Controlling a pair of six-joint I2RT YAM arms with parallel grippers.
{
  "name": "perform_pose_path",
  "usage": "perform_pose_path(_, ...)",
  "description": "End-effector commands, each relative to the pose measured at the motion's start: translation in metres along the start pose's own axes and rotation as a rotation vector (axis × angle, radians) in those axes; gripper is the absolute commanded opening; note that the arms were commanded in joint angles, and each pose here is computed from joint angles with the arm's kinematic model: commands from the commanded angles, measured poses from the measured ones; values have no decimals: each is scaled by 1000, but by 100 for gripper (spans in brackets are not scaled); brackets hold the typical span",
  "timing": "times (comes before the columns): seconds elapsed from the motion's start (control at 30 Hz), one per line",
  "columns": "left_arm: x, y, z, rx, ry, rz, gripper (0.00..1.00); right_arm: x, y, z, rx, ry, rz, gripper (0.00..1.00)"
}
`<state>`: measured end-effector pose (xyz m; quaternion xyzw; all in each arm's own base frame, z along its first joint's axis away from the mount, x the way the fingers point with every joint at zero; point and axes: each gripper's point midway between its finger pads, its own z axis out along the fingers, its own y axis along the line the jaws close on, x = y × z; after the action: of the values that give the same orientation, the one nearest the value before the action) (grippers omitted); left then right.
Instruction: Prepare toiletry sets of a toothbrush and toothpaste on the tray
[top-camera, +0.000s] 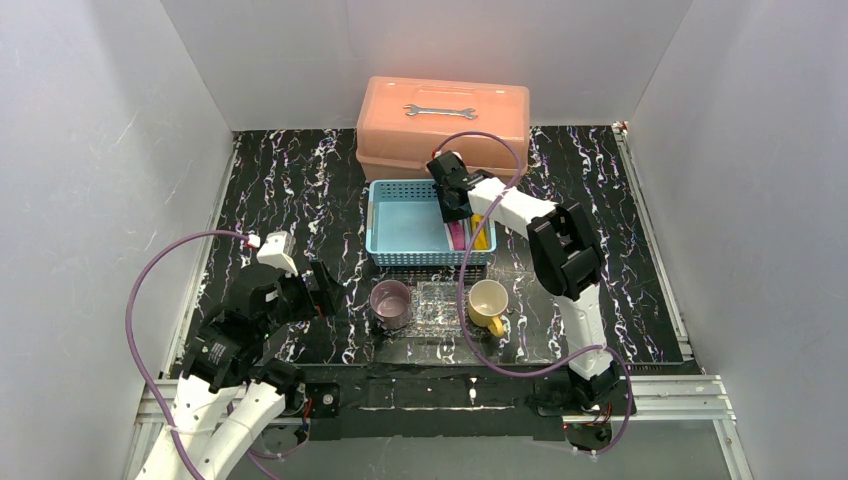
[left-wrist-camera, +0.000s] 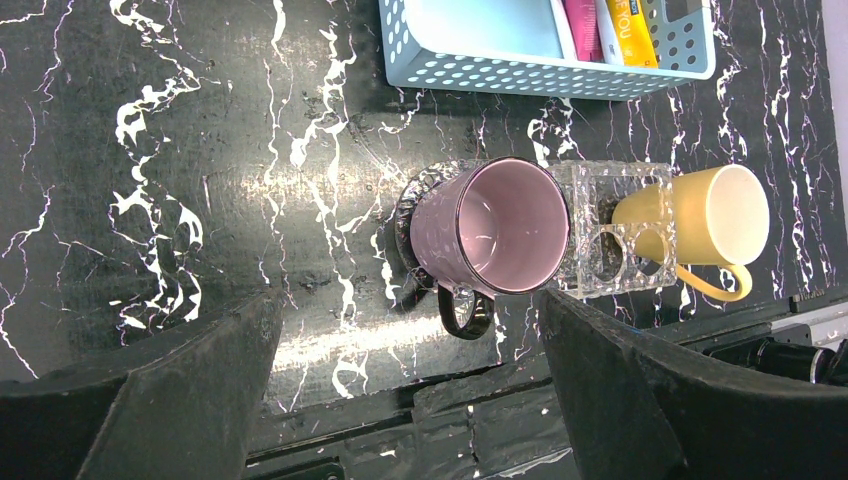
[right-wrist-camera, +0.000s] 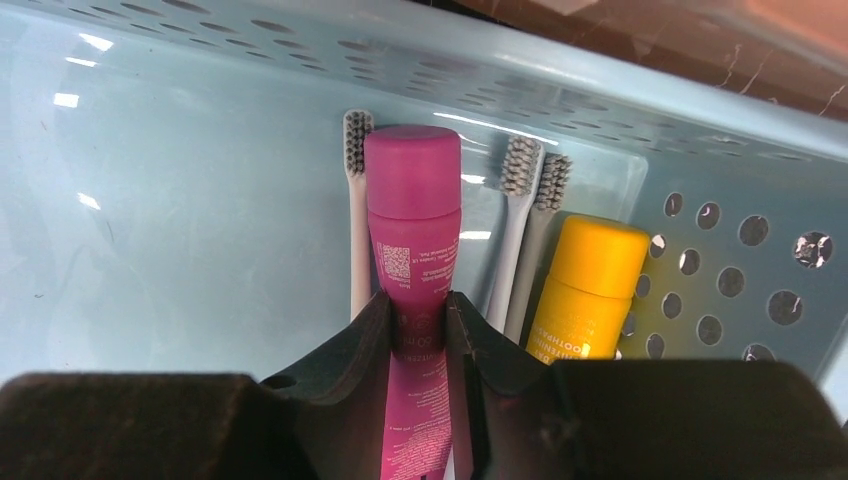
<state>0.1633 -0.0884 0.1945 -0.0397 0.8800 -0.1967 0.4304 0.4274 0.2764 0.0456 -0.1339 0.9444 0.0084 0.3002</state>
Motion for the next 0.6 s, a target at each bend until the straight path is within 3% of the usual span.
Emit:
perform_pose_path(0.0, -2, 0, -1, 0, 0, 10, 99, -40, -2, -31, -34, -132, 38, 29)
perform_pose_path(0.57, -1, -3, -1, 18, 7, 10, 99, -80, 0, -125, -162, -330, 136, 27)
